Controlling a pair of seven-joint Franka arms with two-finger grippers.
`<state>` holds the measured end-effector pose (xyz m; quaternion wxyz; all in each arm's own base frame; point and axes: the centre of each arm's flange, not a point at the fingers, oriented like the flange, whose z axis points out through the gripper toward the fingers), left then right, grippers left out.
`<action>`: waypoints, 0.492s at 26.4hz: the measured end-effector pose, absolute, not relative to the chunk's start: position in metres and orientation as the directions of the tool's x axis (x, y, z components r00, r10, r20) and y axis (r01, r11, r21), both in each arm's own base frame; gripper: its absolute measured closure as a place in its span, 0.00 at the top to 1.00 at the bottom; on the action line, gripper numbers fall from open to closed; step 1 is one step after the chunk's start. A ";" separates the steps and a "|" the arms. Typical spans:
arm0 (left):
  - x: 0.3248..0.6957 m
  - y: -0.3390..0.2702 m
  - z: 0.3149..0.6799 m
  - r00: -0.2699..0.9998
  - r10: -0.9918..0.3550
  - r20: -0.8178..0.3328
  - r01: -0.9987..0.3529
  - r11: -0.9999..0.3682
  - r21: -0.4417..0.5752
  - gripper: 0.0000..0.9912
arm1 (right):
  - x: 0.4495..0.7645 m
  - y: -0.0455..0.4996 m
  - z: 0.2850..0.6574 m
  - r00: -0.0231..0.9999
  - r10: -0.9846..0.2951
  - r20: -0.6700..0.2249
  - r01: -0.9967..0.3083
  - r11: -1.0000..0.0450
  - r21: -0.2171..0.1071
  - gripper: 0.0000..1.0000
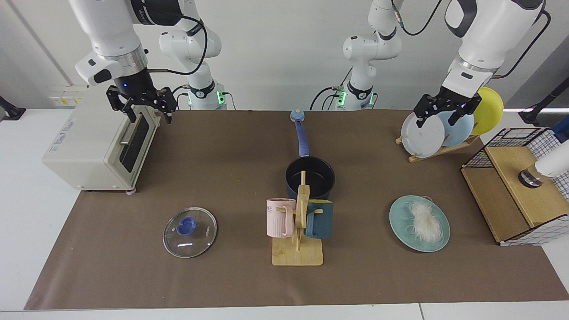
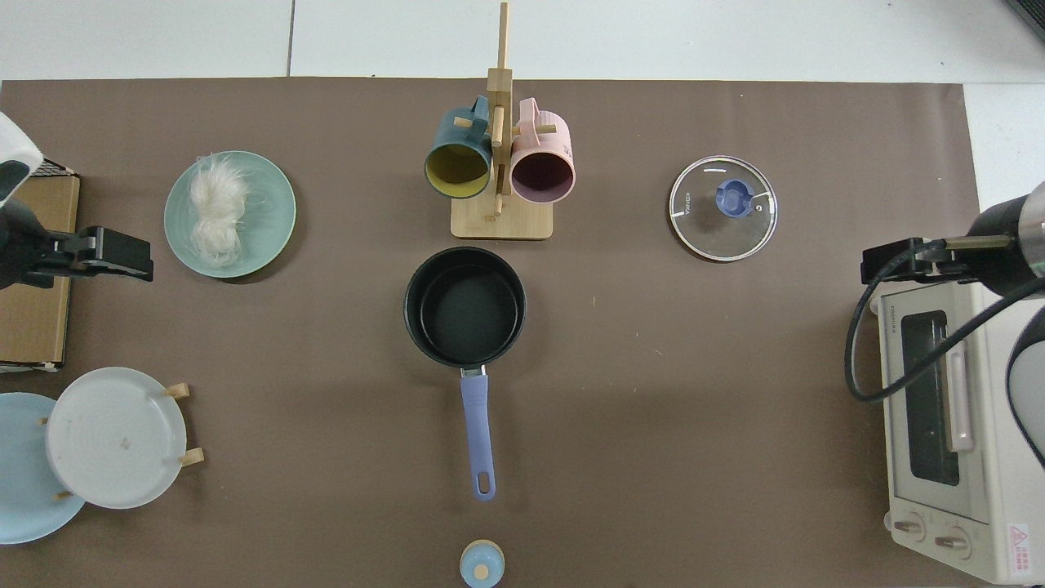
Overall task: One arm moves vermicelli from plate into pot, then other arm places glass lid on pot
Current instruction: 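Move the left gripper toward the vermicelli on the blue plate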
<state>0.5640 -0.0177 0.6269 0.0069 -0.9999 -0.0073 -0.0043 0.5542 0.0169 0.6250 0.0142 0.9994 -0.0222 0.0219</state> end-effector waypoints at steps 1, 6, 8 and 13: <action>0.564 -0.016 0.627 1.000 0.017 0.009 0.017 -1.000 -0.014 1.00 | 0.554 0.017 0.625 0.998 -0.044 0.044 -0.045 -0.999 0.027 1.00; 0.561 -0.012 0.625 1.000 0.024 0.003 0.024 -1.000 -0.015 1.00 | 0.554 0.017 0.625 0.998 -0.044 0.044 -0.045 -0.999 0.027 1.00; 0.560 -0.014 0.625 1.000 0.022 0.005 0.022 -1.000 -0.013 1.00 | 0.554 0.017 0.625 0.998 -0.044 0.044 -0.045 -0.999 0.027 1.00; 0.560 -0.024 0.627 0.999 0.009 0.031 0.008 -1.000 0.017 1.00 | 0.554 0.017 0.625 0.998 -0.044 0.044 -0.045 -0.999 0.027 1.00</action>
